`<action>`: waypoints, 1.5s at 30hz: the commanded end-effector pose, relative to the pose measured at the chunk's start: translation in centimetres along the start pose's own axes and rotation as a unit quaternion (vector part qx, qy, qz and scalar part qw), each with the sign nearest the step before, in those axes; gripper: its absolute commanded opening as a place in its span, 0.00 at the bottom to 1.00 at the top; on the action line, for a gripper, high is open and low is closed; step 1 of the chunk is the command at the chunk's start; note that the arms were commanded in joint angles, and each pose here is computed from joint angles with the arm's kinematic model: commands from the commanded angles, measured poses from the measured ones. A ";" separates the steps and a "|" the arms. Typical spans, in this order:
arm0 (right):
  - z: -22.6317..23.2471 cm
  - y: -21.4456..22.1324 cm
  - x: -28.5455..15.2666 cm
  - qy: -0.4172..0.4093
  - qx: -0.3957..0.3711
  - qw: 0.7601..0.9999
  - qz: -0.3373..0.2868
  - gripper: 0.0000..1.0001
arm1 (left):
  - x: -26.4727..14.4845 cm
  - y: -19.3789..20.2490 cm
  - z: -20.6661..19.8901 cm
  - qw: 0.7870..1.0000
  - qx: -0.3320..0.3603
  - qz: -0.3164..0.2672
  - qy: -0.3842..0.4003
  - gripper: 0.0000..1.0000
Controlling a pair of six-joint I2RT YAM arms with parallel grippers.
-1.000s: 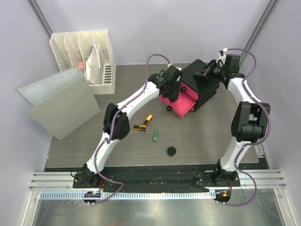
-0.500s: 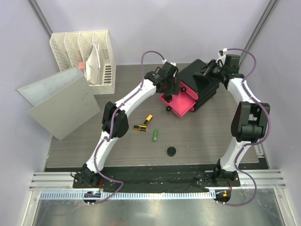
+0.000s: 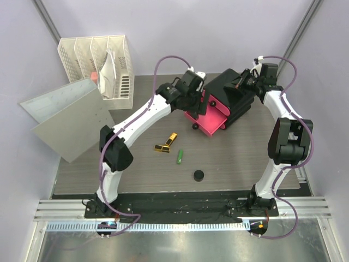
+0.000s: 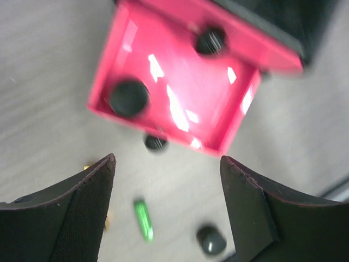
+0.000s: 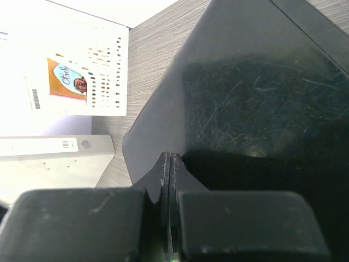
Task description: Organize the makeup
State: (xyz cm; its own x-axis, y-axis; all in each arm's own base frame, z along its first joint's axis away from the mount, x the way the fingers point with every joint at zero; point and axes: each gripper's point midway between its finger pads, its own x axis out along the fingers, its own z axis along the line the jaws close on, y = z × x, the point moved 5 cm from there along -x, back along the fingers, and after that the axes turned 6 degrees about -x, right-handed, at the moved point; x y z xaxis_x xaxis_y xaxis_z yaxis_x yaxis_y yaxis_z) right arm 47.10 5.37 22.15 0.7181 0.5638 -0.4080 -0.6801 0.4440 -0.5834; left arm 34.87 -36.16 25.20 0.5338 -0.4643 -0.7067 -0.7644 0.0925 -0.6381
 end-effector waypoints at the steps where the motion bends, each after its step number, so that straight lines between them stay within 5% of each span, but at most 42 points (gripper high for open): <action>1: -6.4 7.3 1.2 0.115 0.069 0.984 0.116 0.01 | -1.7 5.4 -1.6 0.993 0.071 0.096 0.005 0.78; 6: -6.5 7.4 1.1 0.116 0.069 0.984 0.116 0.01 | -2.5 12.3 -3.0 0.969 0.133 0.211 0.000 0.79; 14: -6.4 7.6 1.0 0.116 0.068 0.984 0.118 0.01 | -2.3 18.7 -2.4 0.937 0.185 0.297 -0.005 0.87; 32: -6.6 8.4 0.3 0.123 0.060 0.983 0.121 0.01 | -1.3 24.7 -5.3 0.890 0.228 0.392 0.053 0.89; 45: -6.4 8.9 -0.2 0.124 0.057 0.983 0.123 0.01 | 2.1 26.1 -5.7 0.888 0.231 0.395 0.035 0.89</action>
State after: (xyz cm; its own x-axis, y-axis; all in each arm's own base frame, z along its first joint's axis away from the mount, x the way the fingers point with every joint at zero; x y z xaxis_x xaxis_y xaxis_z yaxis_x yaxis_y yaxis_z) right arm 46.14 5.46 21.95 0.7256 0.5642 -0.3939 -0.6646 0.4264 -0.6136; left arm 13.57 -38.51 8.45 -0.1636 -0.1130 -0.9800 -0.6589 0.7518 0.0233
